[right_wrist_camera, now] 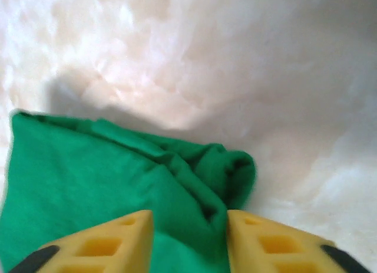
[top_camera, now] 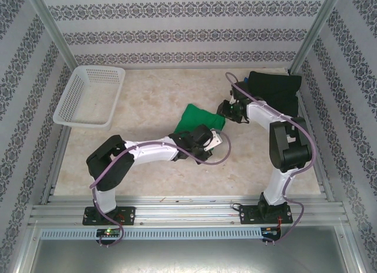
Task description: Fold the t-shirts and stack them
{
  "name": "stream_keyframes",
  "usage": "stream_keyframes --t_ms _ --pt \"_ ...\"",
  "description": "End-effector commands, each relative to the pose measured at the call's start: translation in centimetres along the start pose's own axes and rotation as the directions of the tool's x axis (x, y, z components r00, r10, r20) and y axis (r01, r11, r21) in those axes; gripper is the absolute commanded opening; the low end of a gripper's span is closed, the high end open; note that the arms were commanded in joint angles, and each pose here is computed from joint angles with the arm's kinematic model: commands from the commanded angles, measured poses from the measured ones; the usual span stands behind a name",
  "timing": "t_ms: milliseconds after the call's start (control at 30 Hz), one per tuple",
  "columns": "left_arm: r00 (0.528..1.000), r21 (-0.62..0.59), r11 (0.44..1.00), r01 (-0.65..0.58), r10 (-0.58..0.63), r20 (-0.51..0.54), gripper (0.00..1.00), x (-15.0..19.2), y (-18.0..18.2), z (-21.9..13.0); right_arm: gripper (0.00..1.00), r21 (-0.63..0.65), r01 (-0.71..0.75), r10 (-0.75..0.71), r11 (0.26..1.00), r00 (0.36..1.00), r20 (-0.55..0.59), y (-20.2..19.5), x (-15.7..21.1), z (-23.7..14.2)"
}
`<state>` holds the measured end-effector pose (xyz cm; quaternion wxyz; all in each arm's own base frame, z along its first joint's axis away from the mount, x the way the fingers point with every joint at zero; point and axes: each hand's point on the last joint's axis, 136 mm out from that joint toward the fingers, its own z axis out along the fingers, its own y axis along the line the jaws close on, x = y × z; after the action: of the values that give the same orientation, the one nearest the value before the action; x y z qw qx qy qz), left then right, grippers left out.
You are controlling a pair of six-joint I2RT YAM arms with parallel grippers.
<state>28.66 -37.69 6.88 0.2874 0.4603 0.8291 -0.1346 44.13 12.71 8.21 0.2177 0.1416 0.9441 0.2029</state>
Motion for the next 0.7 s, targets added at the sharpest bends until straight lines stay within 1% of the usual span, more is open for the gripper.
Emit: stream_keyframes --t_ms 0,100,167,233,300,400,567,667 --pt "0.996 0.081 0.992 0.093 -0.093 0.004 0.08 -0.5 0.1 -0.1 0.52 0.023 -0.013 0.011 1.000 0.999 0.050 -0.3 -0.7 -3.9" --pt "0.993 0.101 0.989 0.112 -0.114 0.013 0.08 -0.7 0.5 -0.2 0.64 0.019 -0.080 0.078 0.997 0.994 0.083 -1.8 0.5 -5.7" --pt "0.992 0.118 0.986 0.118 -0.121 0.019 0.08 -0.9 0.4 -0.2 0.66 0.000 -0.131 0.131 0.991 0.989 0.069 -2.7 2.3 -5.8" --pt "0.992 0.121 0.985 0.122 -0.124 0.015 0.08 -1.0 0.5 -0.1 0.67 -0.048 -0.193 0.195 0.980 0.979 0.054 -3.1 4.3 -5.5" --pt "0.992 0.123 0.985 0.121 -0.123 0.007 0.08 -0.9 0.4 0.0 0.69 -0.139 -0.259 0.265 0.956 0.964 0.032 -2.5 6.4 -4.9" --pt "0.992 0.126 0.984 0.123 -0.124 0.004 0.08 -0.8 0.5 -0.1 0.73 -0.202 -0.312 0.323 0.928 0.946 0.021 -1.5 8.7 -4.4" --pt "0.992 0.129 0.984 0.123 -0.124 -0.001 0.08 -0.5 0.5 -0.3 0.73 -0.303 -0.376 0.409 0.875 0.911 0.050 -0.2 9.0 -4.3" --pt "0.992 0.127 0.984 0.123 -0.124 -0.005 0.08 -0.4 0.6 -0.3 0.73 -0.325 -0.390 0.435 0.862 0.898 0.075 0.3 9.1 -4.7"
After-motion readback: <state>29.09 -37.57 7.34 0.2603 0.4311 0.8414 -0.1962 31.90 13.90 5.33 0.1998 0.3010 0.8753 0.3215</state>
